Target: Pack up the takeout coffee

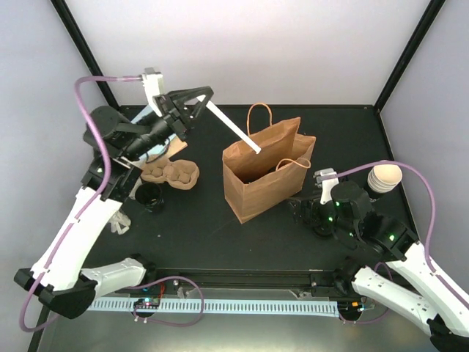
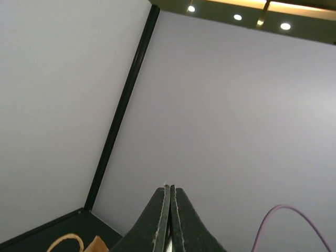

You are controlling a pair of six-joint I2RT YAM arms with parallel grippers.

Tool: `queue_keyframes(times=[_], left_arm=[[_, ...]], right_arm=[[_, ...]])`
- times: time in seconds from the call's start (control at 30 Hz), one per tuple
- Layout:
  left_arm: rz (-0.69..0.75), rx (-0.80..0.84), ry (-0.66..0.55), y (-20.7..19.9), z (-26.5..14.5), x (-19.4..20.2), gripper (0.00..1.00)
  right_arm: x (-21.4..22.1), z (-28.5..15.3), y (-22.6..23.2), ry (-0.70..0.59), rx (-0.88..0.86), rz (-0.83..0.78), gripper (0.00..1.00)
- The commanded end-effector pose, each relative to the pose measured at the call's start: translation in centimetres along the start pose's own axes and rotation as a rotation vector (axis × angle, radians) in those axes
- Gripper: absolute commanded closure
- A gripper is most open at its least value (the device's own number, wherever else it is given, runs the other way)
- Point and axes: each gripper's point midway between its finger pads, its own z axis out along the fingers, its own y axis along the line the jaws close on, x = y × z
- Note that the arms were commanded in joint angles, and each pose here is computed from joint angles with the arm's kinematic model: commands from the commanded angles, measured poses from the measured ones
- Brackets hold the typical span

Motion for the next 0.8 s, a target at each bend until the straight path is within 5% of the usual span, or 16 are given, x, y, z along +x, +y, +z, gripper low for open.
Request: queue_keyframes(times=[0.0,0.17,0.27,0.33,0.4,0.77], left_arm=[[0.015,-0.024,0.027,2.9,2.3,4.2,0.98],[0.017,-0.129,0.141,7.4,3.5,11.4,0.93],[0.016,-0.094,0.256,7.2,4.0,14.4,0.43],[0.016,-0.093,0.355,6.9,3.6,16.0,0.19],[0.035,-0.099,0.395,6.5,2.7,16.2,0.08],[0.149,-0.441,0.422,8.4,-6.4,15.1,0.01]], right_arm=[[-1.3,-1.3,-0.3,-0.05,0.02,0.039,0.0],[-1.8,-2.2,-0.5,-0.065,0.031,0.072,0.0],[-2.0,-2.6,-0.5,-0.075,0.031,0.097,0.0],[-1.9,-2.7,-0.9,-0.075,0.052,0.104,0.0],[-1.9,-2.7,-1.4,-0.071,0.079,0.105,0.0],[-3.7,-3.7,-2.9,-0.202,0.151,0.057,0.0]])
